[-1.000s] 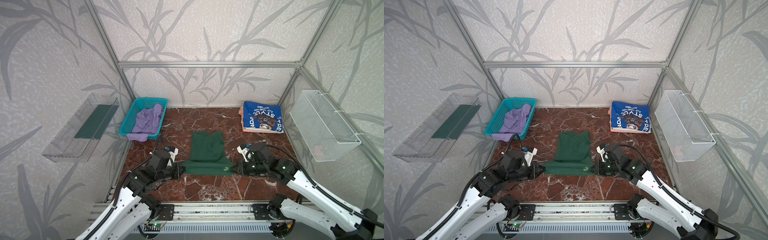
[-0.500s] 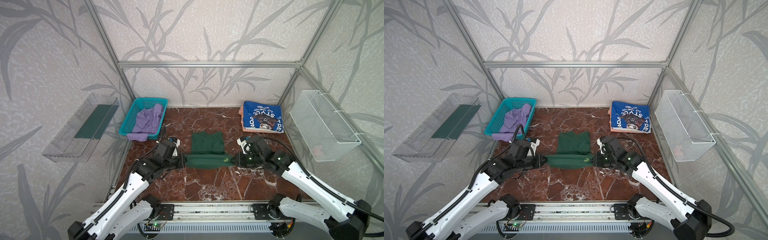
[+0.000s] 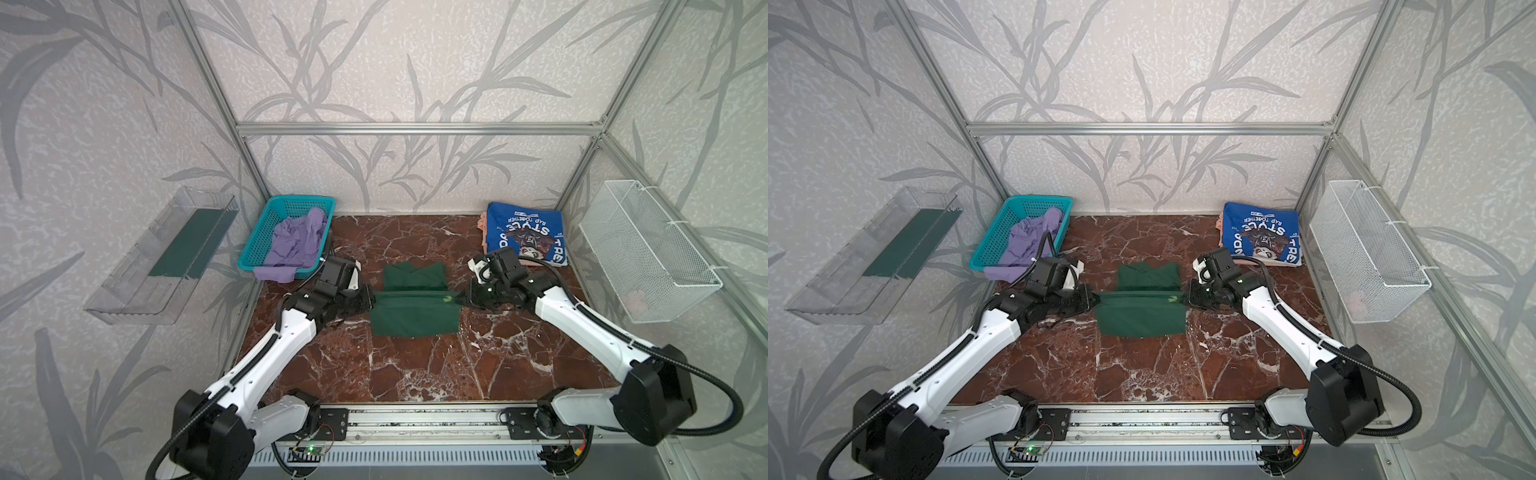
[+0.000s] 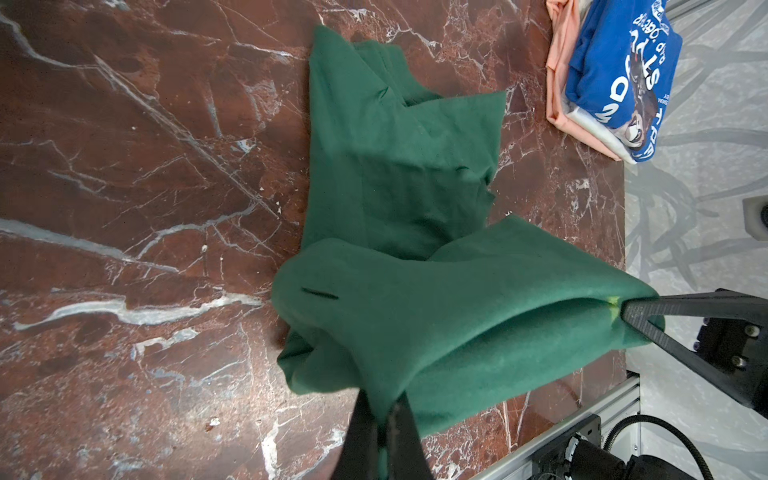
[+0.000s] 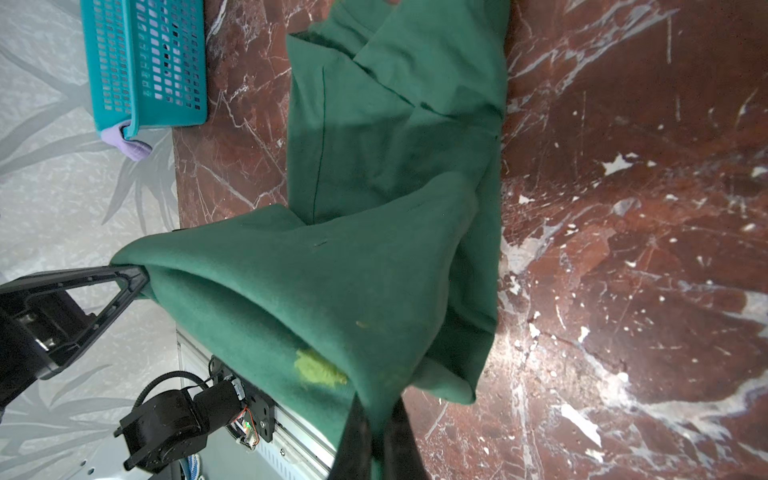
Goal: Fold and stack the t-shirts
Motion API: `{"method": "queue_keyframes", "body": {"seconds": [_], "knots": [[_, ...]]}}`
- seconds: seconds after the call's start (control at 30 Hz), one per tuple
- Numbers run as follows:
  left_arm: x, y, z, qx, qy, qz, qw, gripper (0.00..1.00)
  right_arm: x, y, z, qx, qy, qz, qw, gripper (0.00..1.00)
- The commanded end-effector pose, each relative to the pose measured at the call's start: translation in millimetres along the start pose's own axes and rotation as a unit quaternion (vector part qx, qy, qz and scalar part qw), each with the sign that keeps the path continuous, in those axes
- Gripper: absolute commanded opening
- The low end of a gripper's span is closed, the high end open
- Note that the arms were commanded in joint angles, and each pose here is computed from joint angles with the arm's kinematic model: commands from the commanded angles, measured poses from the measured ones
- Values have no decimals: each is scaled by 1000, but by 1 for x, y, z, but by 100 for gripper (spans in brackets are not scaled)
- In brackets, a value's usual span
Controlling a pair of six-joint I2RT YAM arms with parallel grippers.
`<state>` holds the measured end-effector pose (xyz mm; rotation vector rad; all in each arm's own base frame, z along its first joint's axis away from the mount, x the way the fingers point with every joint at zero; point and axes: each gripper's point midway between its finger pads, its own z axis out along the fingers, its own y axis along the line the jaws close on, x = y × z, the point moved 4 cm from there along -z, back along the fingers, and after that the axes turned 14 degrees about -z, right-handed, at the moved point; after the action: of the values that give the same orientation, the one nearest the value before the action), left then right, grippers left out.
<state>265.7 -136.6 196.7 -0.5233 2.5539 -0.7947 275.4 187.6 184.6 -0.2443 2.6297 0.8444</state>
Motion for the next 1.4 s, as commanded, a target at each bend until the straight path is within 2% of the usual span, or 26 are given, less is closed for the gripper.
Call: {"method": "queue_keyframes", "body": {"seconds": [0.0, 0.2, 0.53, 0.57, 0.6, 0.63, 0.67, 0.7, 0.77, 0.93, 1.07, 1.37], "knots": [[-24, -2, 6, -10, -27, 3, 1000, 0, -19, -10, 6, 0, -6, 0, 1000, 0], [-50, 8, 47, -16, -7, -33, 999, 0, -54, -35, 34, -35, 16, 38, 999, 0], [-107, 1, 129, -25, 51, -43, 997, 0, -98, -75, 91, -41, 68, 72, 994, 0], [-114, -1, 138, -22, 57, -42, 997, 0, -102, -79, 96, -42, 68, 72, 994, 14], [-119, 4, 147, -30, 62, -45, 997, 0, -107, -81, 100, -46, 67, 70, 994, 34], [-125, 6, 153, -35, 62, -44, 996, 8, -111, -84, 103, -49, 68, 68, 994, 49], [-131, 9, 158, -42, 59, -44, 996, 29, -113, -87, 104, -47, 73, 72, 994, 62], [-137, 11, 160, -48, 53, -43, 997, 44, -114, -90, 103, -44, 75, 74, 993, 72], [-144, 8, 159, -43, 40, -32, 998, 52, -111, -94, 97, -28, 68, 64, 995, 85], [-153, 5, 130, -68, -18, -8, 997, 56, -84, -100, 86, -9, 75, 71, 995, 87], [-151, 5, 105, -79, -51, 9, 996, 59, -57, -99, 88, -31, 74, 95, 992, 87], [-129, 7, 69, -60, -80, 10, 995, 63, -37, -90, 76, -71, 6, 125, 990, 88]]}}
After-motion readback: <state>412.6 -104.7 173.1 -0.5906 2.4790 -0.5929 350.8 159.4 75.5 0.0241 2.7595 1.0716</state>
